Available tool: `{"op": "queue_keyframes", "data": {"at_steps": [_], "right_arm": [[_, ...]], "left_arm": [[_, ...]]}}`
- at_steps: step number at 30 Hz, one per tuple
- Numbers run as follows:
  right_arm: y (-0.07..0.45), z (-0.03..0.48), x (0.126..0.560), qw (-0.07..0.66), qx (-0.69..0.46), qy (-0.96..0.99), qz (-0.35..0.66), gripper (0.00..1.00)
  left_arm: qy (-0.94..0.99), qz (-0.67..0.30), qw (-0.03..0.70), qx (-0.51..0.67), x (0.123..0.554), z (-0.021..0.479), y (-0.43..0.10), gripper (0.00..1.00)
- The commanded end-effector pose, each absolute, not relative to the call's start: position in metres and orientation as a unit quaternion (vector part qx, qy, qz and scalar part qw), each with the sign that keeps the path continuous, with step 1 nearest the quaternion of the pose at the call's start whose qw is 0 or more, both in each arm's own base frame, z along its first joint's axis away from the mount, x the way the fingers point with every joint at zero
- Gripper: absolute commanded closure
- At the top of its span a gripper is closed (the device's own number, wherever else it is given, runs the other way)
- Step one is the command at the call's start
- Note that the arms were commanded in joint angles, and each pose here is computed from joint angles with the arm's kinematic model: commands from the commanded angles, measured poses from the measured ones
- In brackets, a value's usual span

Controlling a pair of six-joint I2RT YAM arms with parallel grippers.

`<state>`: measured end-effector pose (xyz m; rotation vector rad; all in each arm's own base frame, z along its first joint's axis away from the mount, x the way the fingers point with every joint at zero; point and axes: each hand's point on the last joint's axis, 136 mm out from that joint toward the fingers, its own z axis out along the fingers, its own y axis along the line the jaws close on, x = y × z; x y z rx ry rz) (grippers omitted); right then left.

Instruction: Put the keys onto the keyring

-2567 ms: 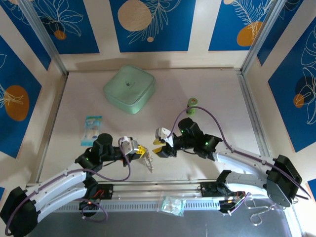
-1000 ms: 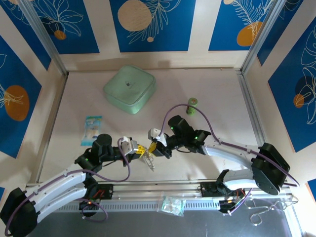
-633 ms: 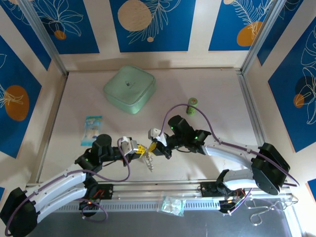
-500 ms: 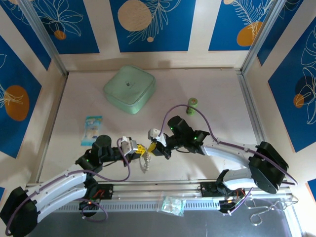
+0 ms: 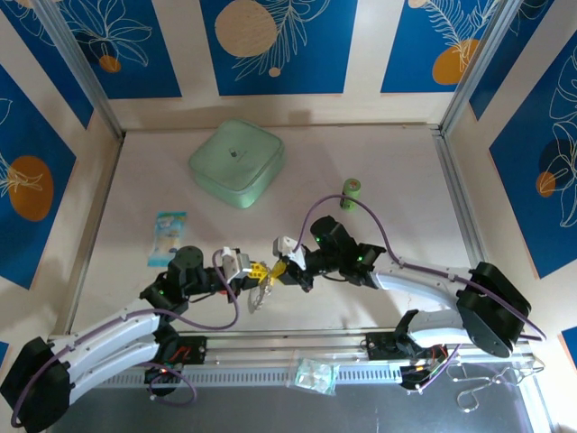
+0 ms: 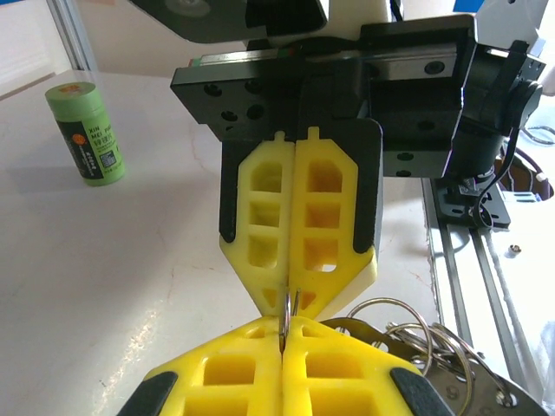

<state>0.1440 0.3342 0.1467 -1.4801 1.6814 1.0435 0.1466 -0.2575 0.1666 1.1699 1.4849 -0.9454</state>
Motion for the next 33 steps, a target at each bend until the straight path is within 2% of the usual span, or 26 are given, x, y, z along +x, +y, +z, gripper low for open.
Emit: {"op": "queue_keyframes", "data": {"at_steps": [1, 6, 10, 21, 26, 33], "right_arm": [[0.335, 0.153, 0.132, 0.337, -0.569, 0.627, 0.412, 0.88], [0.328, 0.172, 0.135, 0.384, -0.565, 0.611, 0.401, 0.76], [0.322, 0.176, 0.133, 0.401, -0.568, 0.599, 0.396, 0.72], [0.324, 0.189, 0.144, 0.432, -0.544, 0.601, 0.396, 0.75], [0.325, 0.186, 0.139, 0.417, -0.549, 0.598, 0.409, 0.74], [0.332, 0.188, 0.137, 0.406, -0.556, 0.588, 0.425, 0.79]], "left_arm": [[0.563, -0.412, 0.533, 0.479, 0.145, 0.200, -0.265, 1.00], [0.557, -0.419, 0.526, 0.487, 0.140, 0.199, -0.266, 1.00], [0.552, -0.422, 0.525, 0.491, 0.138, 0.200, -0.266, 1.00], [0.544, -0.427, 0.519, 0.501, 0.133, 0.198, -0.267, 1.00], [0.543, -0.429, 0.520, 0.501, 0.134, 0.199, -0.267, 1.00], [0.540, -0.434, 0.517, 0.502, 0.132, 0.201, -0.268, 1.00]]}}
